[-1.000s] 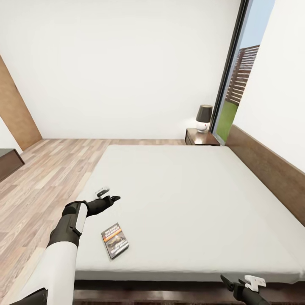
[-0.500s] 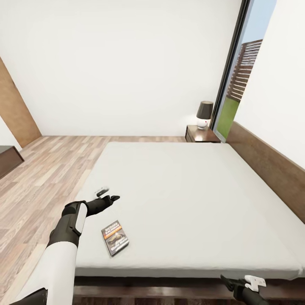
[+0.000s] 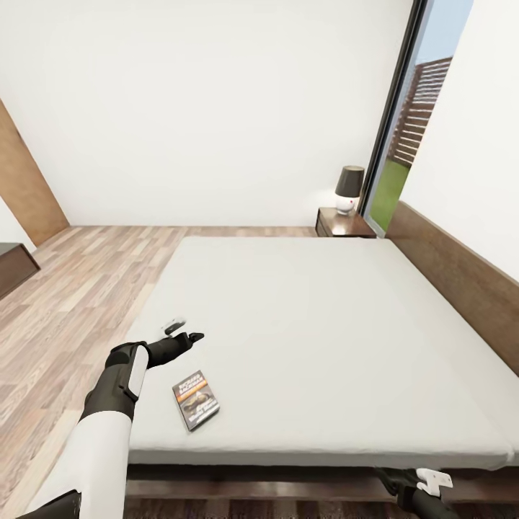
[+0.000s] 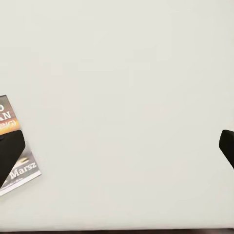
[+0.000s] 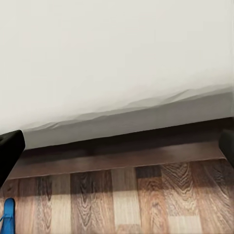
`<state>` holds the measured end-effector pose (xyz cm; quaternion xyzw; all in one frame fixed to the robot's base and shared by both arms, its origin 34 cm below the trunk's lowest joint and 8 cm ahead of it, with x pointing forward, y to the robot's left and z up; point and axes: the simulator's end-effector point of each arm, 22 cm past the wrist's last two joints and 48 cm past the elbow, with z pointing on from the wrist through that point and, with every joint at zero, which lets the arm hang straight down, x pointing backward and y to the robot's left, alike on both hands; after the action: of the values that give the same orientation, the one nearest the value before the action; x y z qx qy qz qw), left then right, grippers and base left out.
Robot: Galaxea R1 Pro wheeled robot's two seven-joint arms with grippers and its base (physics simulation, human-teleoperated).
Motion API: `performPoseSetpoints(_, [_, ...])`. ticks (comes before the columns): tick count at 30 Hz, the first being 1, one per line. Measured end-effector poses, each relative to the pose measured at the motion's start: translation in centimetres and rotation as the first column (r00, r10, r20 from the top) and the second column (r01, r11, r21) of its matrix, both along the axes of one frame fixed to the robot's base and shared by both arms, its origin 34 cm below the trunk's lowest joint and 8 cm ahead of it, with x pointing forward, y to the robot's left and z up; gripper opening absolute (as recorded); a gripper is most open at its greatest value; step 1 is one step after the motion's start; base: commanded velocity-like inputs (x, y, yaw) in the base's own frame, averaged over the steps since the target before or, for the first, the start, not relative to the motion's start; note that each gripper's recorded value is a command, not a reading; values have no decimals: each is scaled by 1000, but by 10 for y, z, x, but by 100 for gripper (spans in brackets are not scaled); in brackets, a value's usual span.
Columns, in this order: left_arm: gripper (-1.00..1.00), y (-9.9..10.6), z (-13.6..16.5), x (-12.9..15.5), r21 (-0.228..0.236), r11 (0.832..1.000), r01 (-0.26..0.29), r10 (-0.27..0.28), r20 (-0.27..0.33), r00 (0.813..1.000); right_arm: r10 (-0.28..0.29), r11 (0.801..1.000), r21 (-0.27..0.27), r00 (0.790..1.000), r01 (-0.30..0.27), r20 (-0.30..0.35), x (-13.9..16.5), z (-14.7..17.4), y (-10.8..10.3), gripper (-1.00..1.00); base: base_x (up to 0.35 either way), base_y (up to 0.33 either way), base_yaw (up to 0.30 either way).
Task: In the bedroom, move the book from the bed onto either nightstand, and place the two sandals side by side next to the bed.
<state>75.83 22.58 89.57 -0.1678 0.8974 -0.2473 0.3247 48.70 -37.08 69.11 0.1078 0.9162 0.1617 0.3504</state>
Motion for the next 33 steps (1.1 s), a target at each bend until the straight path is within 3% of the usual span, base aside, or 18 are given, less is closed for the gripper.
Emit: performPoseSetpoints(33, [100, 0, -33, -6, 0, 1000, 1, -1, -52, 999, 0, 1000, 0, 999, 0, -51, -16, -19, 0, 100, 0, 0, 0])
